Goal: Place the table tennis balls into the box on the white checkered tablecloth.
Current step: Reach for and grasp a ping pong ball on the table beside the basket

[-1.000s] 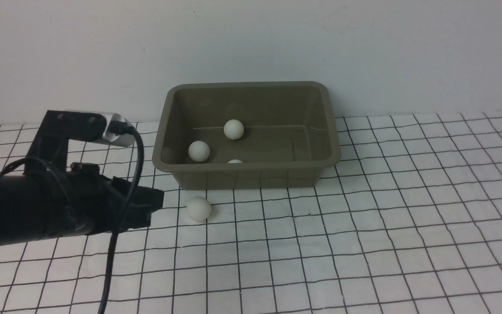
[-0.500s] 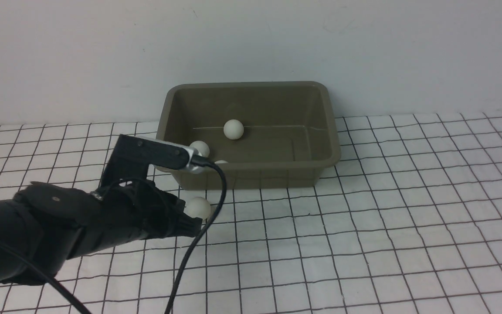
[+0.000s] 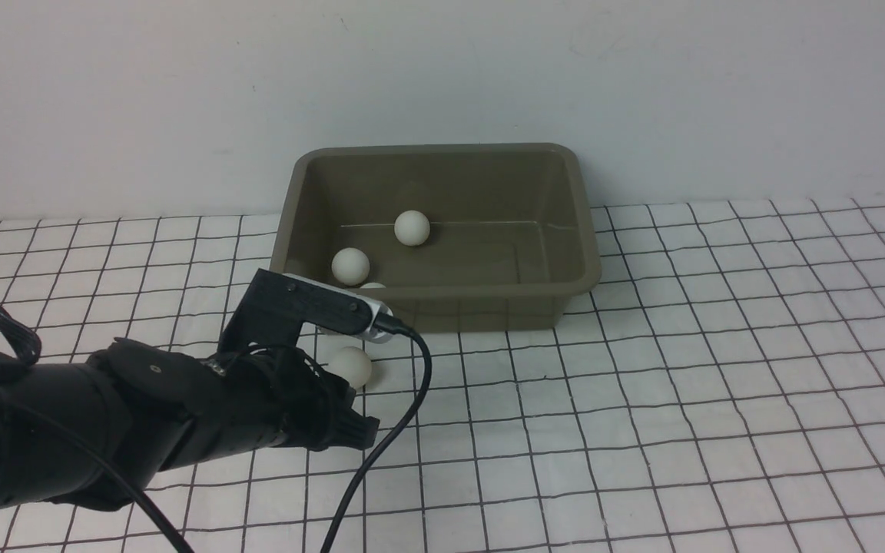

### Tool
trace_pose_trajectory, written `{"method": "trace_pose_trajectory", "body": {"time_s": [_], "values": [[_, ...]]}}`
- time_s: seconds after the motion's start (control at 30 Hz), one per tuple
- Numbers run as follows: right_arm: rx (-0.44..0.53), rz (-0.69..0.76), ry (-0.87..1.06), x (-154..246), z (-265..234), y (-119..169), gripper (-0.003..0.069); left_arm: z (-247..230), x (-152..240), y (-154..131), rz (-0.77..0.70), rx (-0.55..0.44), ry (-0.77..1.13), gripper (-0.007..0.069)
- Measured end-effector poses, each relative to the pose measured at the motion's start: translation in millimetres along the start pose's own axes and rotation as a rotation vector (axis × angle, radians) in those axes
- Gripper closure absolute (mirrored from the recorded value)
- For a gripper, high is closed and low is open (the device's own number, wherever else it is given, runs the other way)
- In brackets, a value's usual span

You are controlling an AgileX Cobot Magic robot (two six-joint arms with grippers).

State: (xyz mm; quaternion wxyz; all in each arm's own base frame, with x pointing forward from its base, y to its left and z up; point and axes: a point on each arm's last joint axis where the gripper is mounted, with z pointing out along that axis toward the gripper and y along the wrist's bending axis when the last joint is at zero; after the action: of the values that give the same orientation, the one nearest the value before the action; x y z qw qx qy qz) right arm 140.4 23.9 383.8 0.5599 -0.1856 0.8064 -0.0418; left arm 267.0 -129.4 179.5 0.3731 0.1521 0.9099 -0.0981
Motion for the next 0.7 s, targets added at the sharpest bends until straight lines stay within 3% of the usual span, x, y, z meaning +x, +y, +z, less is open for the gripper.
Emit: {"method": "trace_pose_trajectory", "body": {"time_s": [0.17, 0.47, 0.7], "values": [[0.0, 0.0, 0.0, 0.0, 0.0, 0.0, 0.0197, 0.1, -1.8, 1.6, 0.012, -0.021, -0.011, 0.0146], [0.005, -0.004, -0.021, -1.9, 0.0, -0.4, 0.0197, 0.3, -12.4, 4.0, 0.026, -0.058, -0.052, 0.0146], [0.008, -0.004, -0.036, -3.3, -0.1, -0.8, 0.0197, 26.3, -21.5, 2.5, 0.029, -0.062, -0.03, 0.0146]]}}
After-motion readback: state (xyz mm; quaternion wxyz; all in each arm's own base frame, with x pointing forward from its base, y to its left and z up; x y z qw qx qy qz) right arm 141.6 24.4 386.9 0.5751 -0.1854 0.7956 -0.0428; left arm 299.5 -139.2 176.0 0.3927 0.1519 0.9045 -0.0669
